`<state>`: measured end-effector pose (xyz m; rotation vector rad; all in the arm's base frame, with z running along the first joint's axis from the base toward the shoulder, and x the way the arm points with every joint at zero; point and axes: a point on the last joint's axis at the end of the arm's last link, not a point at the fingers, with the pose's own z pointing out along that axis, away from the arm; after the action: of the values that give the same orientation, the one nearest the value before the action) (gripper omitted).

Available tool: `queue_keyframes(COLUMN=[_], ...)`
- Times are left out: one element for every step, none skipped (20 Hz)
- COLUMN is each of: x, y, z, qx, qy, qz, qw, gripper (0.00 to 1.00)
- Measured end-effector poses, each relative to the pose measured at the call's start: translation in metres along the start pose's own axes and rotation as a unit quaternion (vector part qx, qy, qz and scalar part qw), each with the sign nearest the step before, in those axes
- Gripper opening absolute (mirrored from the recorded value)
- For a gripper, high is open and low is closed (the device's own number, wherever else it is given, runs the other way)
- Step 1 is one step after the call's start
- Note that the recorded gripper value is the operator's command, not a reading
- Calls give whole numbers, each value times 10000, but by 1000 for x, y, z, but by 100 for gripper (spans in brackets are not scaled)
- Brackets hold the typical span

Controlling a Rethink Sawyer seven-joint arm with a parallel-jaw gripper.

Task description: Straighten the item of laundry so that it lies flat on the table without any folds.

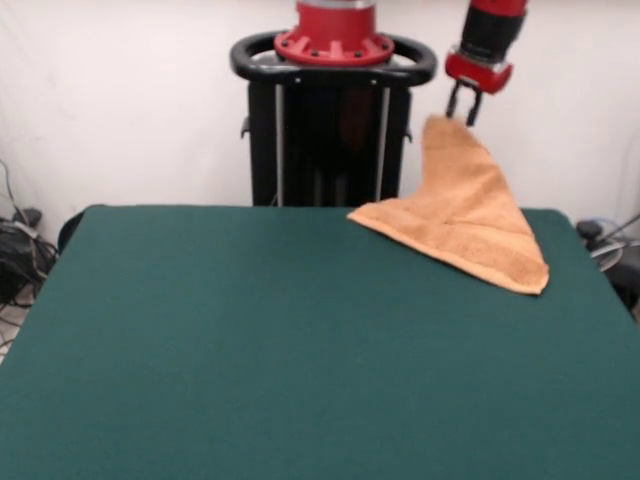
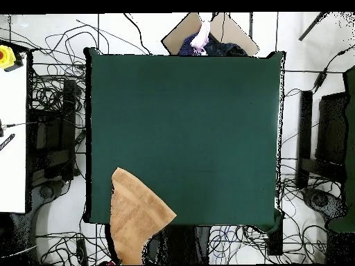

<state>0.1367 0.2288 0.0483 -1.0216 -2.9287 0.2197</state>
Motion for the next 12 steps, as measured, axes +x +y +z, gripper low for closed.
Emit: queue_keyframes(x=[-1, -3, -4, -6, -8, -10, -11, -14, -17, -18, -19, -20], y=[0, 0, 1, 2, 3, 3, 4, 5, 8, 9, 10, 11], z=[0, 0, 0, 1, 1, 2, 2, 3, 3, 3, 4, 4], qx=[19, 39, 60, 77, 91, 105, 116, 129, 137, 141, 144, 151], qy=[-36, -71, -113, -155, -180, -205, -224, -251, -267, -267, -267, -262], qz=[-9, -12, -22, -28, -25, -22, -13, 3, 19, 27, 34, 50], qw=[10000, 10000, 9999, 9998, 9998, 9997, 9997, 9996, 9995, 9995, 9995, 9995], gripper=[100, 100, 100, 100, 100, 100, 100, 100, 100, 100, 100, 100])
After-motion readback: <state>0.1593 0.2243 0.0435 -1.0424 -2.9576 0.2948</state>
